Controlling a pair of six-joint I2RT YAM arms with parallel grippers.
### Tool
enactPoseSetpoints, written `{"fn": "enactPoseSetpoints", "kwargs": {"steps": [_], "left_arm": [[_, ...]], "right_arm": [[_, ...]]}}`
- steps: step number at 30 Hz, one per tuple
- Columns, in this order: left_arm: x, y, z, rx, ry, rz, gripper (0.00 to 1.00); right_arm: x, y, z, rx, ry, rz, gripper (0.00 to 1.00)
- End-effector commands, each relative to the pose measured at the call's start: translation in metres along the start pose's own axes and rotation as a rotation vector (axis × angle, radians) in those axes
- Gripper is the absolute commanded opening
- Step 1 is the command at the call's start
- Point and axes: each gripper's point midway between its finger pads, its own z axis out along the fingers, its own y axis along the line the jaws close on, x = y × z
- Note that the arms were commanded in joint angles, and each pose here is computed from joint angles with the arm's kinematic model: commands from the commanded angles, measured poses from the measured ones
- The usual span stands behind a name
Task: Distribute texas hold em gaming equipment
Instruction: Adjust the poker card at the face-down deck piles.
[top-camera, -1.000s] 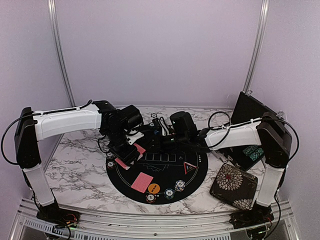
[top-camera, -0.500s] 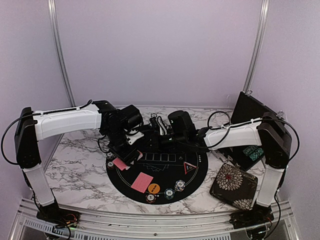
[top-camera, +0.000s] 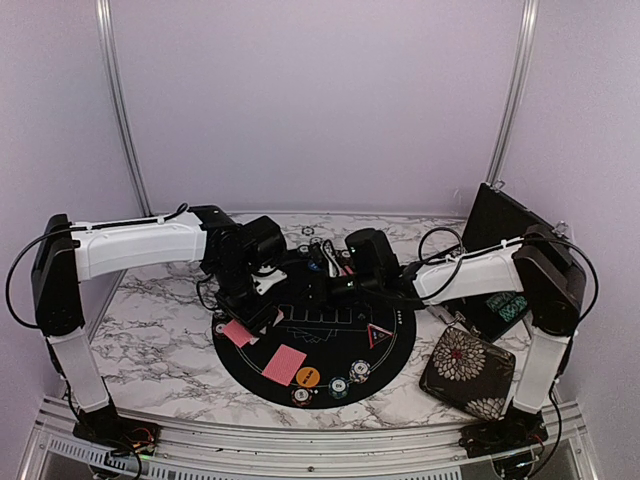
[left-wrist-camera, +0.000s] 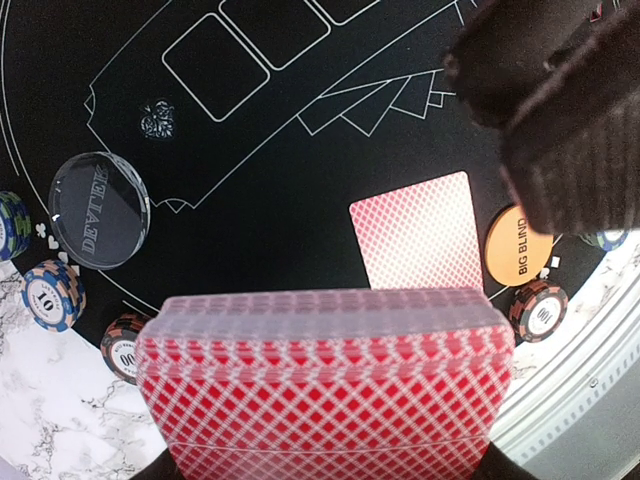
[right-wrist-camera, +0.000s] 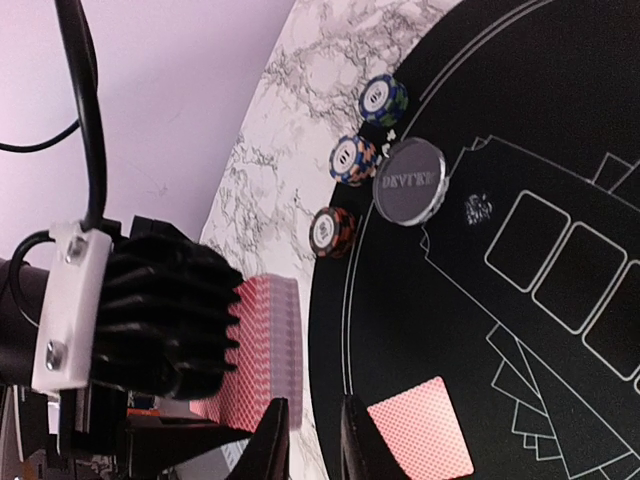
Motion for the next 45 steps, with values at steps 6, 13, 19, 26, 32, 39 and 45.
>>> {"fn": "enactPoseSetpoints", "kwargs": {"steps": [6, 13, 19, 26, 32, 39, 45], "left_arm": [[0.001, 0.004, 0.008, 0.025, 0.040, -0.057, 0.46], [0.001, 0.012, 0.011, 0.022, 0.055, -0.095, 0.46], [0.000, 0.012, 0.012, 0.035, 0.067, -0.113, 0.46], [-0.001, 0.011, 0.013, 0.043, 0.076, -0.122, 0.46], [-0.001, 0.012, 0.012, 0.038, 0.085, -0.125, 0.46], [-0.003, 0.011, 0.011, 0.039, 0.081, -0.125, 0.46], [-0.002, 0.012, 0.010, 0.037, 0.083, -0.123, 0.46]], "right_arm": [[-0.010, 0.016, -0.023, -0.030, -0.065, -0.053, 0.27], [0.001, 0.045, -0.039, 0.098, -0.141, -0.357, 0.19], [0.050, 0.107, -0.011, 0.079, -0.066, -0.681, 0.12], [0.101, 0.126, 0.050, 0.176, 0.103, -0.923, 0.02], [0.110, 0.110, 0.084, 0.285, 0.157, -0.971, 0.00], [0.087, 0.085, 0.103, 0.488, 0.122, -0.954, 0.00], [0.082, 0.079, 0.112, 0.539, 0.115, -0.939, 0.00]]}}
